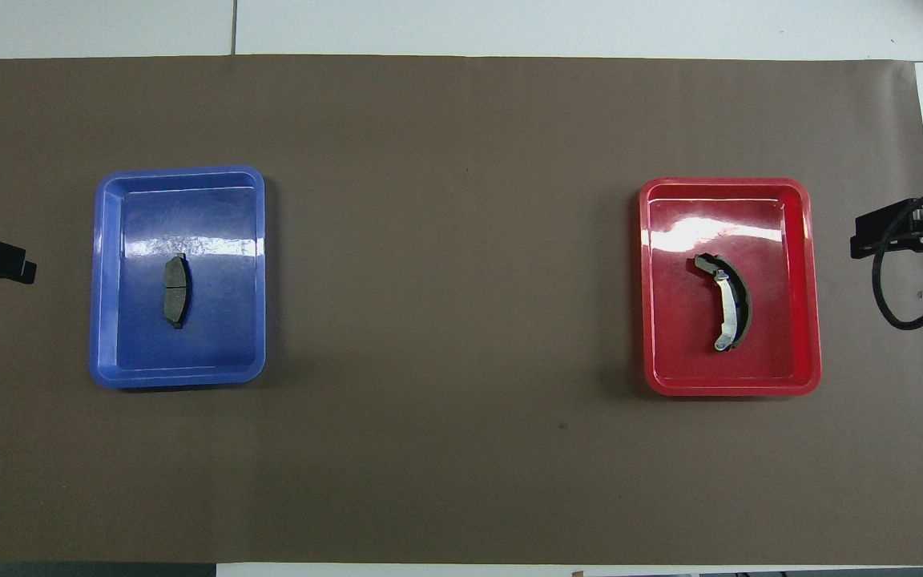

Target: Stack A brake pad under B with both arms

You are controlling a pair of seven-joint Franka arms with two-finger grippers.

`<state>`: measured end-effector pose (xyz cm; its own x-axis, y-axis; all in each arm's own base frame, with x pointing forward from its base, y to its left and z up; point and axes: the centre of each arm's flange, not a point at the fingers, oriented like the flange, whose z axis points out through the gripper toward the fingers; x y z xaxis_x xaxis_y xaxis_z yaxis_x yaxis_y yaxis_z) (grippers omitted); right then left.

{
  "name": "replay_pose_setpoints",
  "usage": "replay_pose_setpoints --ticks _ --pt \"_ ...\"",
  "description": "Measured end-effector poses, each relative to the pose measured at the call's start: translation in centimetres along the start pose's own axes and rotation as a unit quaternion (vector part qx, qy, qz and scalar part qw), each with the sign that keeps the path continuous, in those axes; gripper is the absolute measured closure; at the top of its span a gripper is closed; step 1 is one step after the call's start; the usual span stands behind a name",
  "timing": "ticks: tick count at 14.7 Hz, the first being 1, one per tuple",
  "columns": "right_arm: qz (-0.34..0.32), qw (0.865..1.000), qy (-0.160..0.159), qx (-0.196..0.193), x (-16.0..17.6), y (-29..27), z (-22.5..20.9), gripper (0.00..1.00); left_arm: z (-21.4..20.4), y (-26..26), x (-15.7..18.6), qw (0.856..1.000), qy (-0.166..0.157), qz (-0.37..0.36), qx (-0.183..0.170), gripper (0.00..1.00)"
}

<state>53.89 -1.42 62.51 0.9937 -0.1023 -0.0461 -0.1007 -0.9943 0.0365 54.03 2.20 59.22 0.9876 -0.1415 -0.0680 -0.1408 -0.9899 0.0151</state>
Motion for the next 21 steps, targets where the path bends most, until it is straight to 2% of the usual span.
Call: replay_pose_setpoints --ticks 4,7,11,14,18,21 --pt "0.000 1.000 0.000 0.000 0.0 0.0 0.0 0.00 0.1 0.2 0.0 1.000 -0.001 0.002 0.000 0.01" --pt "0.000 1.000 0.000 0.000 0.0 0.0 0.0 0.00 1.5 1.7 1.1 1.000 0.021 0.017 0.005 0.01" --pt "0.000 1.000 -0.001 0.000 0.0 0.0 0.1 0.00 8.1 3.3 2.3 0.999 0.041 0.032 0.009 0.01" --pt "-0.001 1.000 0.000 0.000 0.0 -0.1 1.7 0.00 14.7 3.4 1.8 0.999 0.040 0.033 0.009 0.01" --pt "-0.006 1.000 0.018 0.007 0.0 -0.5 7.3 0.00 22.4 3.4 0.8 0.998 0.044 0.033 0.010 0.01" --pt "-0.018 1.000 0.013 0.015 0.2 -1.1 12.2 0.00 25.8 3.4 1.2 0.998 0.053 0.032 0.013 0.02"
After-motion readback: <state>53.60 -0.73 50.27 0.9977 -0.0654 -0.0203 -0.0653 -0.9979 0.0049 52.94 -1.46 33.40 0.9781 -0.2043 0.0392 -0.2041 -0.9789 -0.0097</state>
